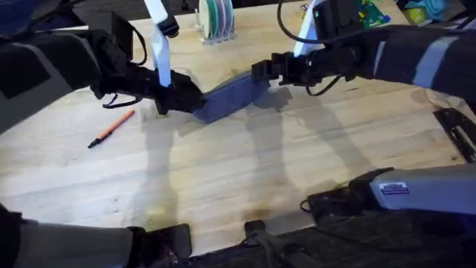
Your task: Unzip the bag, pick up the pens from the table one at a time and place them inside, then zip the bag closed.
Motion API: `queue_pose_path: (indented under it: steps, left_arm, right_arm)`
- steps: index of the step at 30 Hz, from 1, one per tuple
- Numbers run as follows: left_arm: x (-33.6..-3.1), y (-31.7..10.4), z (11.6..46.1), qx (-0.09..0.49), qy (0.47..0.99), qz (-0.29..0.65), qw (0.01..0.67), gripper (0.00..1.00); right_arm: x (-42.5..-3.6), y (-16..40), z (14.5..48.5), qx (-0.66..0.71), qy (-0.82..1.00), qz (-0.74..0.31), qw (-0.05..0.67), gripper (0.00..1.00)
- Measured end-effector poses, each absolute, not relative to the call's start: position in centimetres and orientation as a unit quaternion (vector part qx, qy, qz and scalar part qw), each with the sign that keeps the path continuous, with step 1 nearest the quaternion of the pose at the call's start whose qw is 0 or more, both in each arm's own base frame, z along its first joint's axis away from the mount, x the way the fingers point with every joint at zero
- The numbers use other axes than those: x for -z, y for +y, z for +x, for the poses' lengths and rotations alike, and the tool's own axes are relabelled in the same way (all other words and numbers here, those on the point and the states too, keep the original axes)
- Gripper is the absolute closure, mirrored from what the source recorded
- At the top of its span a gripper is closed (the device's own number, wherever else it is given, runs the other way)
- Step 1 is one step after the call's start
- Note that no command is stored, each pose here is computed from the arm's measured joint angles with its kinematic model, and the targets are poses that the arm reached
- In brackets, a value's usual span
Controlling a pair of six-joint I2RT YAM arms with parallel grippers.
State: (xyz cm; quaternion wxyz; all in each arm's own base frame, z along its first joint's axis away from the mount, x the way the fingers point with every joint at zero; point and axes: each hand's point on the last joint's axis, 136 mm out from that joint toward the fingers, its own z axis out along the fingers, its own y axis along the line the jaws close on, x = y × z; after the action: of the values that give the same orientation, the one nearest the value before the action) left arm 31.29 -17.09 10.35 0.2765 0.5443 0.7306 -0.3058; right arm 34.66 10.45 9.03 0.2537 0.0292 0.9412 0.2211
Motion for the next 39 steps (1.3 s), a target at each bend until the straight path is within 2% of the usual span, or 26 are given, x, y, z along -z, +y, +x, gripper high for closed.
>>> queue_pose_path:
  steps: [4, 9, 12, 15, 16, 17, 18, 30, 39]
  left_arm:
    - [-10.4, -17.1, 31.3, 0.306, 0.731, 0.544, 0.277, 0.958]
    - [-10.4, -17.1, 31.3, 0.306, 0.731, 0.544, 0.277, 0.958]
    - [-10.4, -17.1, 31.3, 0.306, 0.731, 0.544, 0.277, 0.958]
    - [-10.4, -17.1, 31.3, 0.306, 0.731, 0.544, 0.277, 0.958]
    - [-10.4, -17.1, 31.3, 0.306, 0.731, 0.544, 0.277, 0.958]
    - [-10.4, -17.1, 31.3, 0.306, 0.731, 0.544, 0.277, 0.958]
    - [-10.4, -17.1, 31.3, 0.306, 0.731, 0.544, 0.276, 0.958]
    - [-10.4, -17.1, 31.3, 0.306, 0.730, 0.545, 0.276, 0.958]
    - [-10.3, -17.1, 31.2, 0.305, 0.731, 0.545, 0.274, 0.958]
  right_arm:
    - [-8.8, 10.6, 35.1, -0.223, 0.940, 0.028, 0.258, 0.058]
    - [-8.8, 10.7, 35.4, -0.228, 0.938, 0.025, 0.262, 0.251]
    - [-8.8, 10.9, 35.4, -0.231, 0.937, 0.024, 0.260, 0.411]
    - [-8.9, 11.1, 35.4, -0.234, 0.937, 0.023, 0.260, 0.700]
    - [-8.9, 11.1, 35.4, -0.235, 0.936, 0.023, 0.260, 0.841]
    - [-8.9, 11.1, 35.4, -0.235, 0.936, 0.023, 0.260, 0.921]
    - [-8.9, 11.1, 35.4, -0.236, 0.936, 0.023, 0.260, 0.955]
    - [-9.0, 11.3, 35.3, -0.240, 0.935, 0.021, 0.259, 0.971]
    - [-13.0, 13.0, 34.6, -0.260, 0.917, -0.013, 0.302, 0.970]
